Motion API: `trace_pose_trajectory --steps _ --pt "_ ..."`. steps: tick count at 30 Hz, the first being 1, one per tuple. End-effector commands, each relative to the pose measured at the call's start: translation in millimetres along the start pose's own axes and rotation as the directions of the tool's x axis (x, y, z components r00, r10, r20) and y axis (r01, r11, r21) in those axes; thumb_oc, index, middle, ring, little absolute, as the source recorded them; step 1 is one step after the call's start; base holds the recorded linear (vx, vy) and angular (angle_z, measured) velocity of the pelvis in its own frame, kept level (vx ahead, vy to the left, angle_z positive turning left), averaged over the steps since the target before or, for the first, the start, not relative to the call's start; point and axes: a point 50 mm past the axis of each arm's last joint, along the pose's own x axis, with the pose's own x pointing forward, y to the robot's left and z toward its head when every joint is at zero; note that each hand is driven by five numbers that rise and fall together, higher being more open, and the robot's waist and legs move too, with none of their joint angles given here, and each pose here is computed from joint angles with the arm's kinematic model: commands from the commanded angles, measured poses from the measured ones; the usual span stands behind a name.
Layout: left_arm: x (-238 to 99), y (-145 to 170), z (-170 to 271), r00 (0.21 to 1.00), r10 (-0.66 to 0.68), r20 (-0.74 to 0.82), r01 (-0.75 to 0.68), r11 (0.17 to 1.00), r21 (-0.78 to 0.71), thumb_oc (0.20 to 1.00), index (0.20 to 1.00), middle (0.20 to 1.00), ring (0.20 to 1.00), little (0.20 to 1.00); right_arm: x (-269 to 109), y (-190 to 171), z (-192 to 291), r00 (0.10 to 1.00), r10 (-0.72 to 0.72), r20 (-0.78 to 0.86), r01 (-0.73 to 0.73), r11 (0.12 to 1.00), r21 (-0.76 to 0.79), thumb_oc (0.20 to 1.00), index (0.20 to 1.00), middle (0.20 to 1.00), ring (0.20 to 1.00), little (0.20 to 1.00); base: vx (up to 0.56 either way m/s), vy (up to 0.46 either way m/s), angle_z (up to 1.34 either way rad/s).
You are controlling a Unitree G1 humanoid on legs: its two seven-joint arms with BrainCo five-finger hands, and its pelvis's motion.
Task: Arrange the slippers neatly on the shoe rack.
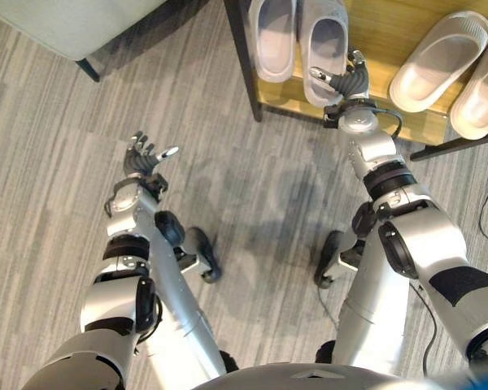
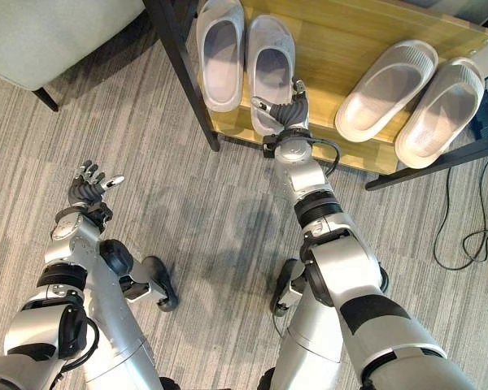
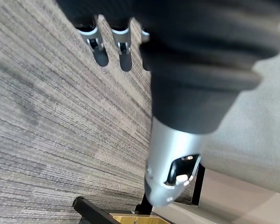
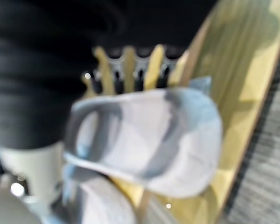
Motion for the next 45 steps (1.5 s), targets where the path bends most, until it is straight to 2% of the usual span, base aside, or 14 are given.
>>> trace_pose_trajectory --steps 1,8,20,27,34,36,37,38,45 --pt "6.2 -2.1 31.2 0.991 0.022 0.134 -0.018 0.999 -0.036 1.000 1.000 1.000 1.000 1.000 0.6 19.3 52.1 0.989 0.029 0.147 -0.041 0.996 0.079 1.000 1.000 1.000 1.000 1.000 0.00 0.000 0.00" --pt "10.7 -12.2 45.9 0.985 -0.016 0.174 0.002 0.997 0.079 1.000 1.000 1.000 1.000 1.000 0.1 22.5 43.8 0.992 0.034 0.122 -0.045 0.994 0.096 1.000 1.000 1.000 1.000 1.000 0.00 0.000 0.00" --pt "8.9 -6.2 35.1 0.990 0.009 0.143 -0.016 0.999 0.047 1.000 1.000 1.000 1.000 1.000 1.6 19.5 36.6 0.995 0.016 0.101 -0.026 0.995 0.096 1.000 1.000 1.000 1.000 1.000 0.00 0.000 0.00" --pt "5.1 -5.2 33.6 0.985 0.041 0.167 -0.044 0.999 0.014 1.000 1.000 1.000 1.000 1.000 0.4 8.9 50.7 0.980 -0.067 0.188 0.066 0.998 0.011 1.000 1.000 1.000 1.000 1.000 0.00 0.002 0.00" --pt "1.1 -6.7 37.1 0.978 0.046 0.201 -0.046 0.999 -0.003 1.000 1.000 1.000 1.000 1.000 -5.7 4.6 62.5 0.956 -0.085 0.281 0.109 0.991 -0.073 1.000 1.000 1.000 1.000 1.000 -0.02 0.019 -0.08" --pt "-0.1 -4.3 22.6 0.984 0.045 0.171 -0.049 0.999 0.020 1.000 1.000 1.000 1.000 1.000 -8.6 10.3 65.7 0.952 -0.064 0.301 0.093 0.992 -0.082 1.000 1.000 1.000 1.000 1.000 0.00 0.009 -0.07" --pt "0.2 0.3 27.1 0.983 0.055 0.176 -0.060 0.998 0.024 1.000 1.000 1.000 1.000 1.000 -7.2 3.2 63.0 0.948 -0.096 0.303 0.132 0.986 -0.100 1.000 1.000 1.000 1.000 1.000 0.01 0.025 -0.11" --pt "-6.0 2.5 17.4 0.982 0.078 0.169 -0.082 0.996 0.016 1.000 1.000 1.000 1.000 1.000 -14.6 5.2 63.0 0.938 -0.075 0.339 0.131 0.981 -0.145 1.000 1.000 1.000 1.000 1.000 0.02 0.038 -0.09" --pt "-11.5 -1.4 17.0 0.981 0.091 0.172 -0.096 0.995 0.021 1.000 1.000 1.000 1.000 1.000 -31.3 3.0 52.3 0.930 -0.004 0.367 0.069 0.984 -0.164 1.000 1.000 1.000 1.000 1.000 0.00 0.041 -0.08"
